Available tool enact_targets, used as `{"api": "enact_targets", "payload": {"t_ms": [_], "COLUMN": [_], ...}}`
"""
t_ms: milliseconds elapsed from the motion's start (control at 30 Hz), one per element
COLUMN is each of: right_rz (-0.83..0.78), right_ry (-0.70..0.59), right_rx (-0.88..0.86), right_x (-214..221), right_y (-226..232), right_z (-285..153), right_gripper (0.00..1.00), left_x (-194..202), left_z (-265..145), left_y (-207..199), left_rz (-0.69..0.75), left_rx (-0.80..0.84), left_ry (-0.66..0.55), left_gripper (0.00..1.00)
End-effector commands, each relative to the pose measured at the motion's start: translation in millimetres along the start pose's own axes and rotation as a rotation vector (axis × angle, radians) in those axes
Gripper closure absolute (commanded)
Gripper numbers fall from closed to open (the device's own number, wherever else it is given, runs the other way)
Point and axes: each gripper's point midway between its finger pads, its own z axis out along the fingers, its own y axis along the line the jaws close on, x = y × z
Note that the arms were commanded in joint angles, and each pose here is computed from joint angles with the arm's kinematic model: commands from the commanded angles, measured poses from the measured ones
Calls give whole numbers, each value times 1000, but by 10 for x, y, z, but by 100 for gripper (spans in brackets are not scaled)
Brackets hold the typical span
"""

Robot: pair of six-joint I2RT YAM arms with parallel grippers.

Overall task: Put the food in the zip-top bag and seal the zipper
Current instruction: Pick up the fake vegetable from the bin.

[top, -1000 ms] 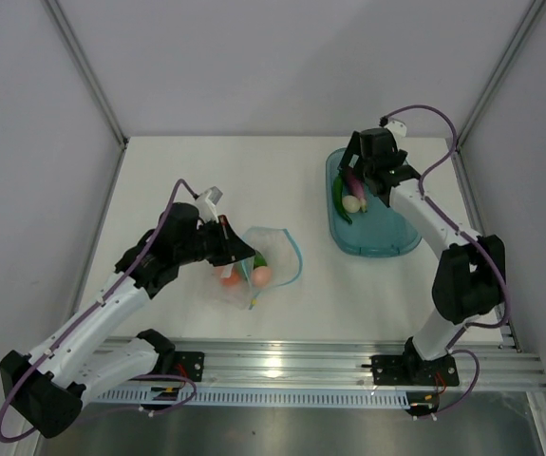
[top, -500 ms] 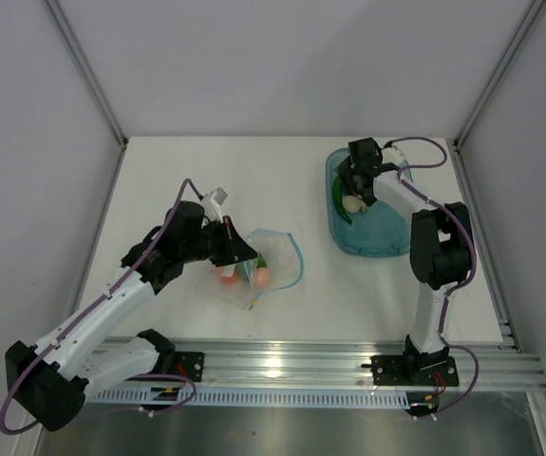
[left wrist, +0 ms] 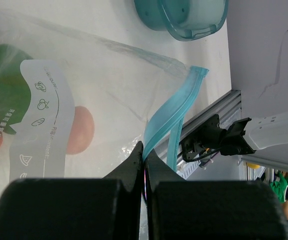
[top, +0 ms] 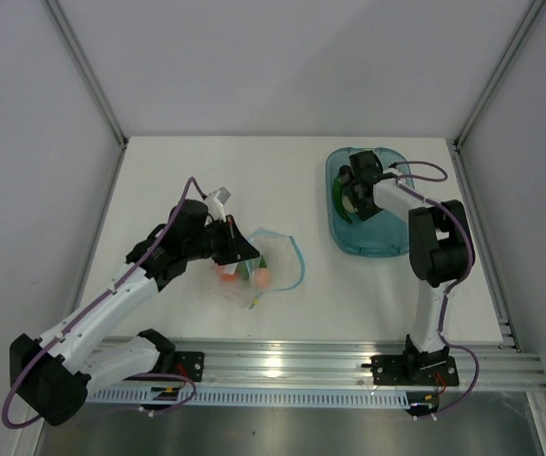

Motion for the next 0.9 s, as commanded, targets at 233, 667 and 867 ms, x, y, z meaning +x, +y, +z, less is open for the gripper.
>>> {"api": "enact_targets", "payload": {"t_ms": [233,667,867], "right_rz": [61,34,-11], "right_ry": [22,10,1], "right_rx": [-6,9,-53], "right_x": [78,95,16], "right_y": [24,-85,23], "right_z": [120,155,-7], "right_gripper": [8,53,80], "left_x": [-59,-47,-38], "left_z": [-75,-70,-93], "left_y": [-81,-81,-82], "left_rz": [5,5,-3], "left_rx": [36,41,42], "left_ry": [-35,-31,-37], "left_gripper": [99,99,99]}}
